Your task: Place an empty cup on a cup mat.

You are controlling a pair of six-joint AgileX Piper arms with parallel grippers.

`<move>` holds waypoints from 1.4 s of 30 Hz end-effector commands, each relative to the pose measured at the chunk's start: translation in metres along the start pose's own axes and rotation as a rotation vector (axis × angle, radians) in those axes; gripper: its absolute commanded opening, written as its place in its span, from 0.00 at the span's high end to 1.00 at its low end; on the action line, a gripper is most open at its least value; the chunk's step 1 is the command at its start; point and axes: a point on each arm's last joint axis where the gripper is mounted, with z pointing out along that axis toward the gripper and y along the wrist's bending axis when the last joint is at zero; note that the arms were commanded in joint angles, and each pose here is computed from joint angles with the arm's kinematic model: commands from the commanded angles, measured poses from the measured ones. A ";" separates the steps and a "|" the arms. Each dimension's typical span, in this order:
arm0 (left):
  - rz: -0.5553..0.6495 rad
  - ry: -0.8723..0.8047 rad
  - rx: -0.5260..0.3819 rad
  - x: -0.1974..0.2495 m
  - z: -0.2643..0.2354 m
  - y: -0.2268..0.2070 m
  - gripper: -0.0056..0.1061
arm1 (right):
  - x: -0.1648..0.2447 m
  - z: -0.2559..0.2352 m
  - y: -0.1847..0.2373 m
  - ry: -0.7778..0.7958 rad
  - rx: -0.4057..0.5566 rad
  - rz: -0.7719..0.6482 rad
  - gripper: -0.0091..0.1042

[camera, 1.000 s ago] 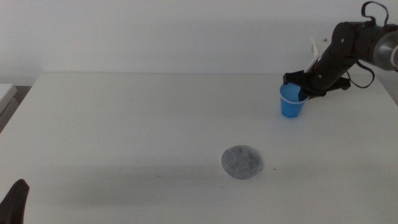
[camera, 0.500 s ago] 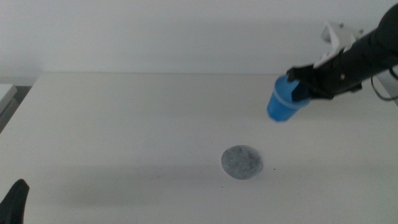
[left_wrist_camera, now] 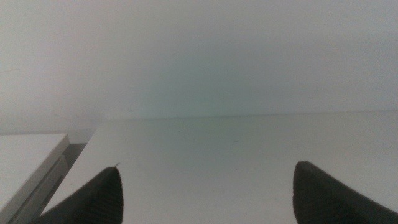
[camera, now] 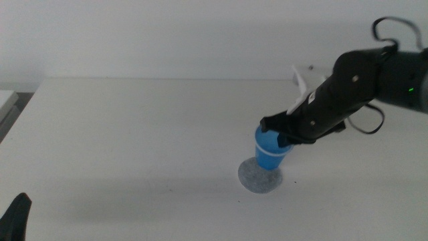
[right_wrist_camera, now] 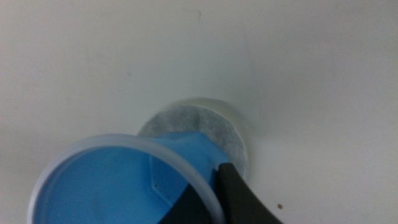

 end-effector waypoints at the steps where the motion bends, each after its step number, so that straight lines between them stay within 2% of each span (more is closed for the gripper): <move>1: -0.005 -0.017 0.002 -0.001 0.000 0.000 0.11 | 0.001 0.015 0.001 0.016 0.014 0.003 0.94; 7: -0.005 -0.017 0.002 -0.001 0.000 0.000 0.11 | 0.005 0.038 -0.002 0.064 0.029 0.008 0.94; 26: -0.005 -0.017 0.002 -0.001 0.000 0.000 0.11 | 0.010 0.040 0.014 0.063 0.020 -0.046 0.94; 29: -0.005 -0.017 0.002 -0.001 0.000 0.000 0.11 | 0.010 0.040 0.014 0.063 0.022 -0.046 0.90; 32: -0.005 -0.017 0.002 -0.001 0.000 0.000 0.11 | 0.011 0.040 0.014 0.072 0.024 -0.046 0.81; 34: -0.005 -0.017 0.002 -0.001 0.000 0.000 0.11 | 0.010 0.037 0.014 0.080 0.030 -0.054 0.71; 39: -0.005 -0.017 0.002 -0.001 0.000 0.000 0.11 | -0.001 0.000 0.020 0.016 0.017 -0.077 0.31; 42: -0.005 -0.017 0.002 -0.001 0.000 0.000 0.11 | -0.008 -0.037 0.023 -0.067 0.011 -0.104 0.15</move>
